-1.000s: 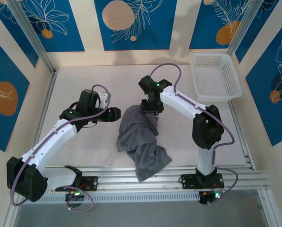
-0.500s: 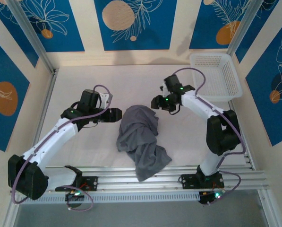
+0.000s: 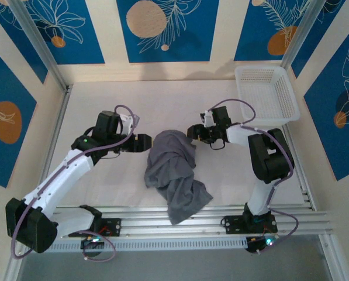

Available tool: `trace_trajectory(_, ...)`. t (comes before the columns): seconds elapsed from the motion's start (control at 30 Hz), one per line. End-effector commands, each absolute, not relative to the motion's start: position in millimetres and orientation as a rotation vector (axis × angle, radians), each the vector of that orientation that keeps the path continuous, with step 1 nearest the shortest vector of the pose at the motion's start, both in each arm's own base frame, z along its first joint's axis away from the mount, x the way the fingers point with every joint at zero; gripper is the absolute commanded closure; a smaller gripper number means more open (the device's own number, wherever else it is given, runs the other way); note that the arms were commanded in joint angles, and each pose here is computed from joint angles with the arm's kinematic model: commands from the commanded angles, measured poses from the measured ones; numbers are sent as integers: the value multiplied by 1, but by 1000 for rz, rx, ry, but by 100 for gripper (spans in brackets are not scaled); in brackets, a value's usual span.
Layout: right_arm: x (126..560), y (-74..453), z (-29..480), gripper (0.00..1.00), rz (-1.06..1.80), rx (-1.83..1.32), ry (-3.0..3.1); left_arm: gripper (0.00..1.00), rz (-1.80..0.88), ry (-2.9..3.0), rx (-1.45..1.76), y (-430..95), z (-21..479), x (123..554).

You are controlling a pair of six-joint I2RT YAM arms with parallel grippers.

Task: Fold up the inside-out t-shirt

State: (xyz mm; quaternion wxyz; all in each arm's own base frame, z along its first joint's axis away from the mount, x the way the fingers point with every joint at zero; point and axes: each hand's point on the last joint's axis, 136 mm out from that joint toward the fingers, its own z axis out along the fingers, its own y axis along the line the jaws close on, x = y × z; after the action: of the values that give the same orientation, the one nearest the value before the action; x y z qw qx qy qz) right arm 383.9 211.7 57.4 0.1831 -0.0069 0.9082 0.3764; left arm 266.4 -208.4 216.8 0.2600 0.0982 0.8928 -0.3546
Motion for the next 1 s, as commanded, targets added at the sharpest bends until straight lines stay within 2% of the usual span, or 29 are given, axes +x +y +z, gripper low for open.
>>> trace_trajectory(0.0, 388, 223, 66, 39, 1208, -62, 2440, 33, -965, 2379, 229, -210, 233, 273)
trace_trajectory(0.2, 387, 234, 53, 38, 1291, -129, 2417, 33, -989, 2380, 171, -213, 234, 280)
trace_trajectory(0.37, 379, 244, 52, 45, 1399, -177, 2387, 33, -981, 2380, 158, -213, 237, 280)
trace_trajectory(0.4, 379, 245, 53, 48, 1407, -182, 2382, 33, -975, 2385, 155, -212, 235, 280)
trace_trajectory(0.53, 380, 245, 54, 75, 1404, -161, 2390, 32, -963, 2399, 149, -211, 231, 278)
trace_trajectory(0.63, 382, 241, 59, 87, 1372, -138, 2391, 32, -954, 2409, 147, -210, 228, 277)
trace_trajectory(0.77, 384, 231, 91, 100, 1298, -126, 2351, 32, -955, 2413, 149, -209, 228, 271)
trace_trajectory(0.97, 388, 192, 205, 100, 1036, -16, 2179, 33, -948, 2420, 279, -245, 229, 229)
